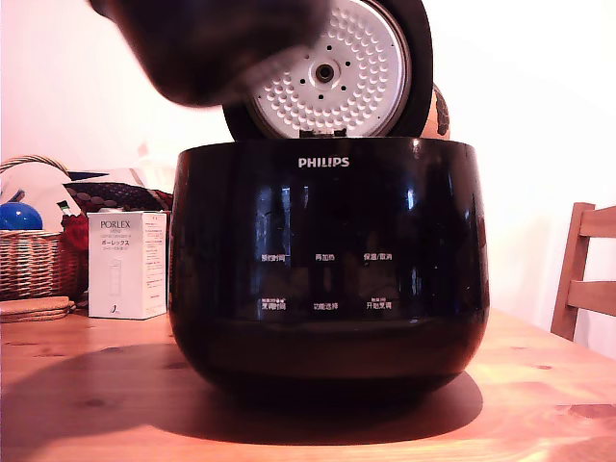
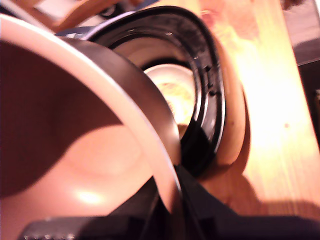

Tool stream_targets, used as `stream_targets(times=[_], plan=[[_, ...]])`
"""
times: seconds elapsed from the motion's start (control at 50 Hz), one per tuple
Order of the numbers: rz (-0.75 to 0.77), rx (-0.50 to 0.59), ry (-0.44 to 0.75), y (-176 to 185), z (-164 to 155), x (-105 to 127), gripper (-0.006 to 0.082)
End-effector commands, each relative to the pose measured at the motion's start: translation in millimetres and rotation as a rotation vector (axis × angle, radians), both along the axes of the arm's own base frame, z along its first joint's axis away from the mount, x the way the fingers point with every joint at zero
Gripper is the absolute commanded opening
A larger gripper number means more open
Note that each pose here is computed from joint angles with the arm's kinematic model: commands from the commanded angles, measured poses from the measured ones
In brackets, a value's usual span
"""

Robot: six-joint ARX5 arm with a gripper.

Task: Place the pot you are holding inside the rice cooker

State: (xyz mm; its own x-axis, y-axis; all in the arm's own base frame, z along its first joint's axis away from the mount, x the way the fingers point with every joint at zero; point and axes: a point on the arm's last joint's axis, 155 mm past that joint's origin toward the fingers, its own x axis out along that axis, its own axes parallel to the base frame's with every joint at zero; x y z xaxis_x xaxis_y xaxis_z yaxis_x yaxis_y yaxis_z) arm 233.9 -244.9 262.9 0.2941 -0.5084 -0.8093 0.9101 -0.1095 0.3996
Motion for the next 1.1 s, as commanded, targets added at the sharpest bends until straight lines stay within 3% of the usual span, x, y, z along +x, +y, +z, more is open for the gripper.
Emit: stream_targets(times=[0.0,0.4,0.78,1.08], plan=[[-0.036,-0.028,-0.047,-13,11,6,-0.0022],[-0.221,0.04,-0.113,-50,4,15,-0.0022],[-0.366,0.271,-0.283,-38,-15,43,-0.0022],[-0.396,0.31,-0.199,-25,-24,26,-0.0022]])
